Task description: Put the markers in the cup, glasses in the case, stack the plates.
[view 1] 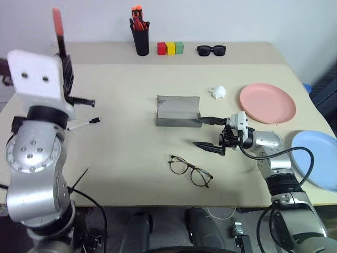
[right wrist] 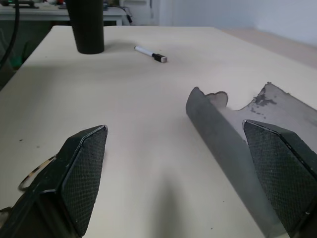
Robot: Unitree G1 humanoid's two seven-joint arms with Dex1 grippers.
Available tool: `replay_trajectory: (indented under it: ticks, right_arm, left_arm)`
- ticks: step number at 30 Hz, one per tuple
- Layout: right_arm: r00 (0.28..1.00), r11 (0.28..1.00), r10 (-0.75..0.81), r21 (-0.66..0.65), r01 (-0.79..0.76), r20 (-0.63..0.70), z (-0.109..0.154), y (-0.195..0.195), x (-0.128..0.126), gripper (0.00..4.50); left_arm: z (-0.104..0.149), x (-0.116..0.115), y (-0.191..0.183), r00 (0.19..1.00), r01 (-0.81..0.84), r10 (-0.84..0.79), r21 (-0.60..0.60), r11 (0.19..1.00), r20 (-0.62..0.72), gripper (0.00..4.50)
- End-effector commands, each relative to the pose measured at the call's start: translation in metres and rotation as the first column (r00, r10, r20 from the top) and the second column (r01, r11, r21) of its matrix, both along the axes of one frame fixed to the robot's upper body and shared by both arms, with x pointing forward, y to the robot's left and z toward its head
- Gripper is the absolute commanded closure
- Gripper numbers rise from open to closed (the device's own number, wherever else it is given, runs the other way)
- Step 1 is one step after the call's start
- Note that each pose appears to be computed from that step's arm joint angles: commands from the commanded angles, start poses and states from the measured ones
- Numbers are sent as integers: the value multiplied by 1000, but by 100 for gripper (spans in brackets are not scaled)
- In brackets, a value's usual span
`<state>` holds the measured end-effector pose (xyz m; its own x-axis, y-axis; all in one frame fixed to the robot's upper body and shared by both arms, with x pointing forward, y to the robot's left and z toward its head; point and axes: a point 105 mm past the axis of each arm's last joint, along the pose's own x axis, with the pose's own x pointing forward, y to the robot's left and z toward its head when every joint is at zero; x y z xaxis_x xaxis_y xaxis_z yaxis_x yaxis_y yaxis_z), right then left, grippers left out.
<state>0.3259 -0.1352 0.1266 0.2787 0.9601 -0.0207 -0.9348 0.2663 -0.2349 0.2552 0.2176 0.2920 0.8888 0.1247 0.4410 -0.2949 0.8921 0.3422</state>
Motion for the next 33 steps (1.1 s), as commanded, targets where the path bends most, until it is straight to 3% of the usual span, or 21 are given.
replay_trajectory:
  ticks: [1, 7, 14, 17, 24, 33]
  right_arm:
    - [999, 1000, 31, 6, -31, 31, 7, 5, 4, 0]
    - [998, 999, 54, 5, -54, 23, 6, 11, 10, 0]
    - [995, 995, 104, 3, -104, 16, 3, 21, 11, 0]
    - [994, 994, 113, 2, -113, 16, 3, 22, 10, 0]
    - [993, 993, 118, 1, -118, 14, 3, 21, 8, 0]
    - [991, 990, 123, 68, -126, 46, 12, 21, -2, 0]
  left_arm:
    - [17, -41, 21, 950, -201, 190, 21, 979, 248, 445]
    - [-9, -80, 50, 835, -459, 459, -75, 885, 302, 445]
    - [-53, -106, 72, 732, -632, 663, -207, 747, 155, 445]
    - [-64, -103, 79, 711, -659, 694, -239, 713, 109, 445]
    - [-70, -84, 88, 728, -646, 680, -246, 722, 86, 445]
    - [-63, -49, 103, 766, -592, 636, -282, 755, 94, 445]
